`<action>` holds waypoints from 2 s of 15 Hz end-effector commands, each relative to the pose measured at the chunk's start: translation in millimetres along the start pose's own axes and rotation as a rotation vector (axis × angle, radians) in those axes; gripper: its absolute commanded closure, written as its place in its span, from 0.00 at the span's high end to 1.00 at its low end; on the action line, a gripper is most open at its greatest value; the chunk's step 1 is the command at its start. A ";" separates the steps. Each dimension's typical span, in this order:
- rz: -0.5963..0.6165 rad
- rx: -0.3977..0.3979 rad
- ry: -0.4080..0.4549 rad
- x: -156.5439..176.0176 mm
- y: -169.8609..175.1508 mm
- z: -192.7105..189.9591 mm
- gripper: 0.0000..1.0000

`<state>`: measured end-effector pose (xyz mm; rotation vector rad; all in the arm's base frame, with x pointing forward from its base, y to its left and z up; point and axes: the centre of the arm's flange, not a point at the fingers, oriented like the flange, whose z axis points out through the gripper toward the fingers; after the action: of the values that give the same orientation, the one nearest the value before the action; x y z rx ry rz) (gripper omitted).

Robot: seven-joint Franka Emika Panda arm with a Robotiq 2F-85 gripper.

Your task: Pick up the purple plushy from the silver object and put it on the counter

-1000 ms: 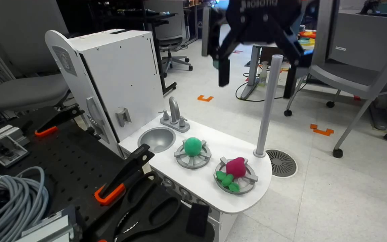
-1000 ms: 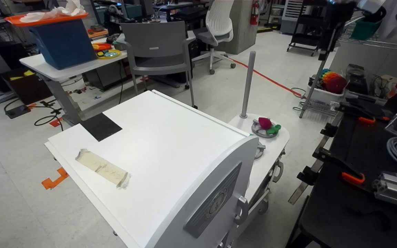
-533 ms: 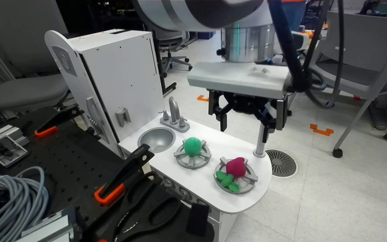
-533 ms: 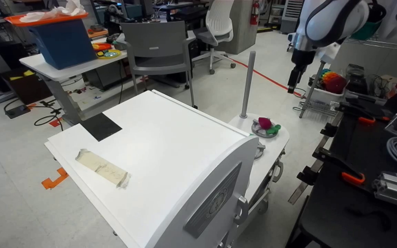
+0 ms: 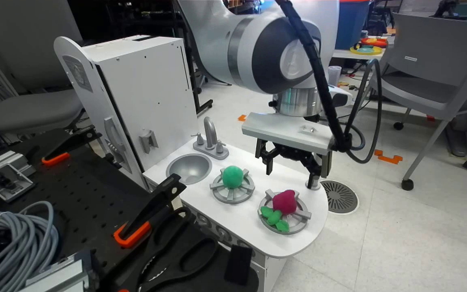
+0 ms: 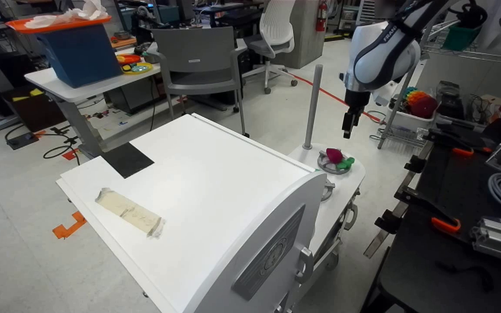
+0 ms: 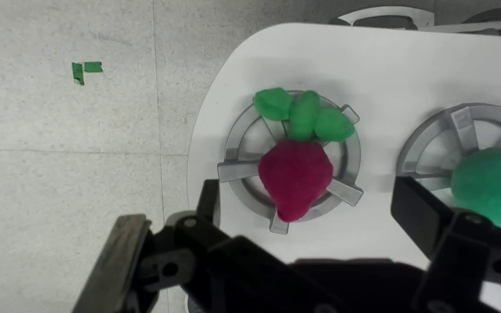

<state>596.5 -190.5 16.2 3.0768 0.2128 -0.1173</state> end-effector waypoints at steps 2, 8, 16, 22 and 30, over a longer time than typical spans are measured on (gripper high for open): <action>0.081 0.035 -0.115 35.2 13.2 42.9 1.00; 0.131 0.054 -0.198 54.8 9.6 85.4 1.00; 0.158 0.037 -0.230 83.8 12.4 123.4 1.00; 0.115 0.014 -0.219 86.3 2.0 131.6 0.42; -0.058 0.093 -0.308 27.5 -19.6 90.1 0.04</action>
<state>644.9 -176.9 -100.3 3.0778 0.2214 -0.4876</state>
